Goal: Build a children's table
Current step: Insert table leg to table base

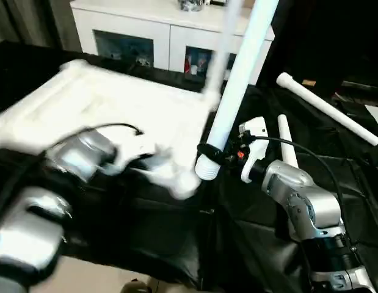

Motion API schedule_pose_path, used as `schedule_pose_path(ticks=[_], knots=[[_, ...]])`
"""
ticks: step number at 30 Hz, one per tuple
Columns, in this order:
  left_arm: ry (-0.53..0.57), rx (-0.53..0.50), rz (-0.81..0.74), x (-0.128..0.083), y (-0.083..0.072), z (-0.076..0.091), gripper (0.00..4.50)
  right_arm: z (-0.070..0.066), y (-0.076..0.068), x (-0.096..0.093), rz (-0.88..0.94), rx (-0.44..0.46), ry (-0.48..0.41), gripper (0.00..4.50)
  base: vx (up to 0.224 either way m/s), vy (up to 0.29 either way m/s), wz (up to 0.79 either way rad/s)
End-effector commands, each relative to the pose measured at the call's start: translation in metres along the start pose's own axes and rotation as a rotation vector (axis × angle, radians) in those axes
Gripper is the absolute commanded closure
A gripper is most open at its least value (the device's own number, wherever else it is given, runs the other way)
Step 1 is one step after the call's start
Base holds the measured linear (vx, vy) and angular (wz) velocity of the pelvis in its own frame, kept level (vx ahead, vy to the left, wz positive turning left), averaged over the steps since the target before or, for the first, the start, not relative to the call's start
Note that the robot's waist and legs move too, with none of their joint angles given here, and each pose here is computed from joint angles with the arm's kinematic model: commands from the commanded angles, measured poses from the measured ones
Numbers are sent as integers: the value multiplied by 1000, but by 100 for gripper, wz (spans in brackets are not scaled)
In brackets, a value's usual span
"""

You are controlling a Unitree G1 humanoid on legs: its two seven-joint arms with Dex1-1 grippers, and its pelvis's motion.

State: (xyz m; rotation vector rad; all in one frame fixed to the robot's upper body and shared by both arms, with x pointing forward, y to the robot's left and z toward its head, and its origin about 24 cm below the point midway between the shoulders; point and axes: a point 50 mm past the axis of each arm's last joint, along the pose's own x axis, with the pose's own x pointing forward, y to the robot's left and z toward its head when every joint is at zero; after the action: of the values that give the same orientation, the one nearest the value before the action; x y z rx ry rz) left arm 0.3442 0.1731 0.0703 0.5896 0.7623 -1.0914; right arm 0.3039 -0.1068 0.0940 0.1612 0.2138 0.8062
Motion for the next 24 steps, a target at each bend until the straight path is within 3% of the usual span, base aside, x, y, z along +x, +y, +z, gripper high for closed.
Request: schedule_pose_path(ticks=[1, 5, 8, 10, 14, 18, 24], knots=[[31, -112, 2, 15, -13, -13, 339, 7, -1, -3, -7, -23, -27, 264, 0, 0, 0], [-76, -73, 55, 26, -29, -2, 364, 7, -2, -3, -11, -21, -29, 264, 0, 0, 0], [-215, 125, 19, 27, -43, 11, 371, 8, -3, -3, -15, -22, -30, 264, 0, 0, 0], [-246, 189, -26, 29, -52, 11, 375, 9, -4, -3, -22, -23, -33, 264, 0, 0, 0], [-263, 159, -3, 29, -54, 13, 377, 10, -6, -3, -30, -28, -38, 264, 0, 0, 0], [-281, 12, 6, 31, -57, 15, 378, 9, -8, -4, -32, -43, -25, 264, 0, 0, 0], [-101, -75, 78, 33, -48, -5, 380, 10, -8, -3, -31, -45, -27, 264, 0, 0, 0]])
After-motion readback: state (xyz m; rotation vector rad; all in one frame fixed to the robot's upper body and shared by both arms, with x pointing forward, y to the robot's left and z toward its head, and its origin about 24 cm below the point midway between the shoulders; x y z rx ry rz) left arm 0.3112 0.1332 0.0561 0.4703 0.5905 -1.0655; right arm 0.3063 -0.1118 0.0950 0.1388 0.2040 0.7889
